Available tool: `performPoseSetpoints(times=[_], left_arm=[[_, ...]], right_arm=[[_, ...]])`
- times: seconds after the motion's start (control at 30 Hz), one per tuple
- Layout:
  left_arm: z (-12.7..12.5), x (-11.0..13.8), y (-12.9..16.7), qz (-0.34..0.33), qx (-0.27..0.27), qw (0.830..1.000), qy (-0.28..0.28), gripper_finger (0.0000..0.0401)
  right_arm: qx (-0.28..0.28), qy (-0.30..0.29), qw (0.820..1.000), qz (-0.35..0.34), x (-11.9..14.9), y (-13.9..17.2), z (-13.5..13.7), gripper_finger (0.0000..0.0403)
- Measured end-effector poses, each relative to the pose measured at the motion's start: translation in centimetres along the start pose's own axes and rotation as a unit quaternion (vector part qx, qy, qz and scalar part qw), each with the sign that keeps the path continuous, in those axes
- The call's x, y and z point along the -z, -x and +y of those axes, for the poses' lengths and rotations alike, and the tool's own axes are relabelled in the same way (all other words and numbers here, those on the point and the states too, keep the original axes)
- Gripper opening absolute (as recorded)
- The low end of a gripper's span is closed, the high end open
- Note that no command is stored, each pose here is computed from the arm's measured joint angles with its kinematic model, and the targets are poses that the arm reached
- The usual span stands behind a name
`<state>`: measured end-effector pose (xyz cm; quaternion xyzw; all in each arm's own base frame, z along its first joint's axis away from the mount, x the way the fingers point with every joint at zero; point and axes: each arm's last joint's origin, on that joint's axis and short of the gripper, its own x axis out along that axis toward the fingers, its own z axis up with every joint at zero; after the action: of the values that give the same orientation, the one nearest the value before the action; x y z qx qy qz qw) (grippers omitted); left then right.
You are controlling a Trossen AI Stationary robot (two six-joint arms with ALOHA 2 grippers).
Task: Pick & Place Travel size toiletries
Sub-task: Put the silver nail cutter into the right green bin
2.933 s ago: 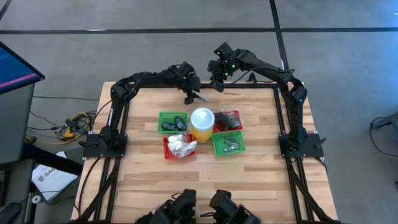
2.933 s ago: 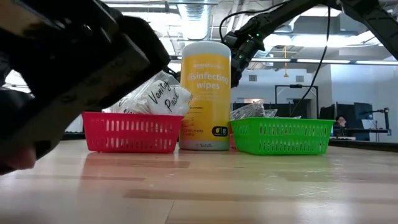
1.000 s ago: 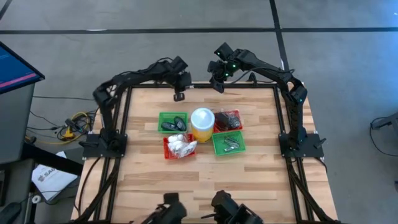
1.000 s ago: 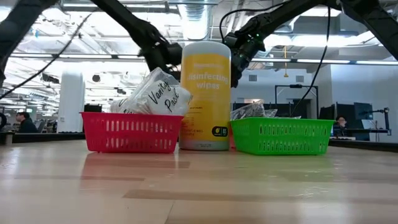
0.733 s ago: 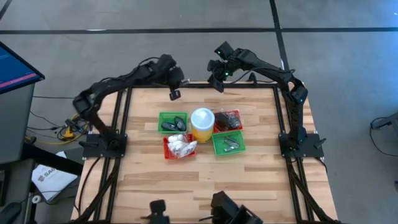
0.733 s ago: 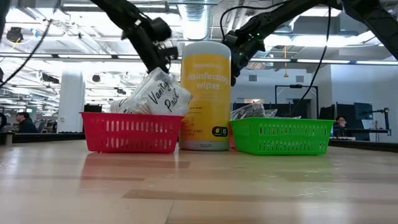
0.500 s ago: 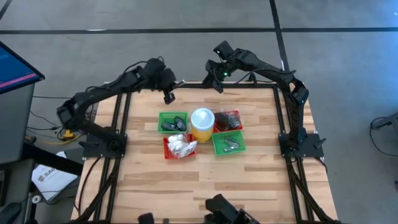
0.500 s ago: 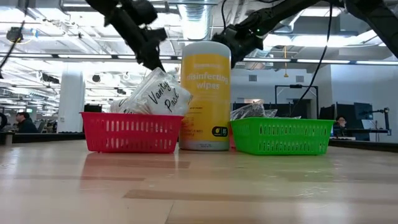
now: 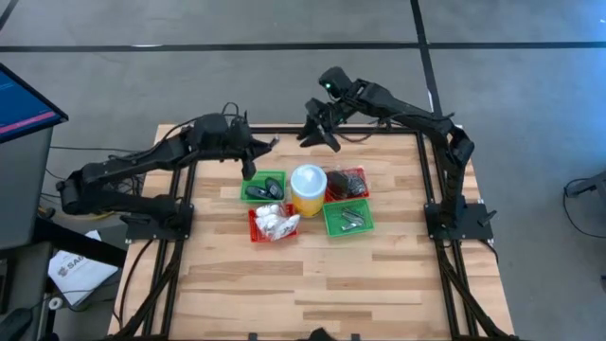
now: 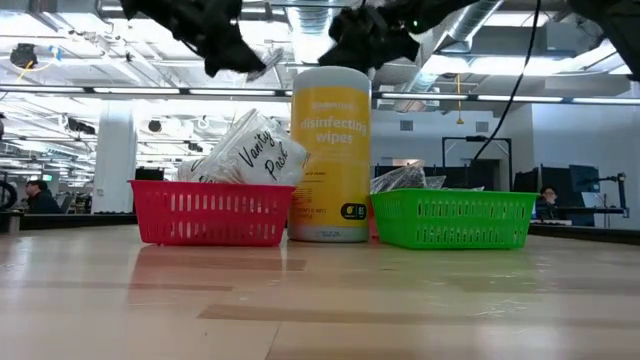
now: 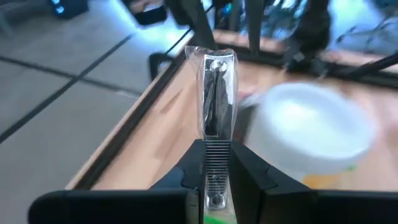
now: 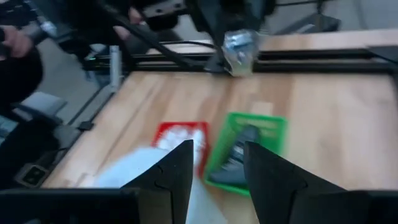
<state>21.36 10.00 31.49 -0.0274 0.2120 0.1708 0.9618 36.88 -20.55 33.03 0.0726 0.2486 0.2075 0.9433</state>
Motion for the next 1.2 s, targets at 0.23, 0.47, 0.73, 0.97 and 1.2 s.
performPoseSetpoints(times=[0.23,0.47,0.73,0.97,1.2], left_arm=[[-2.9,0.4,-0.1,-0.027,0.055,0.998,-0.001,0.0036],[-4.2,0.7,-0.2,-0.036,0.074,0.997,-0.004,0.0036],[-4.3,0.4,-0.1,-0.051,0.078,0.996,-0.005,0.0036],[-4.5,0.4,0.0,-0.055,0.080,0.995,-0.006,0.0034],[-4.5,0.1,0.4,-0.069,0.082,0.994,-0.007,0.0035]], right_arm=[[-0.040,0.033,0.999,0.003,-1.1,-2.6,2.7,0.0131],[-0.060,0.061,0.996,-0.003,-1.7,-4.3,4.3,0.0131],[-0.067,0.095,0.993,-0.015,-2.5,-5.6,5.5,0.0131],[-0.053,0.097,0.994,-0.018,-2.7,-5.6,5.5,0.0131],[-0.046,0.107,0.993,-0.029,-2.9,-5.5,5.2,0.0131]])
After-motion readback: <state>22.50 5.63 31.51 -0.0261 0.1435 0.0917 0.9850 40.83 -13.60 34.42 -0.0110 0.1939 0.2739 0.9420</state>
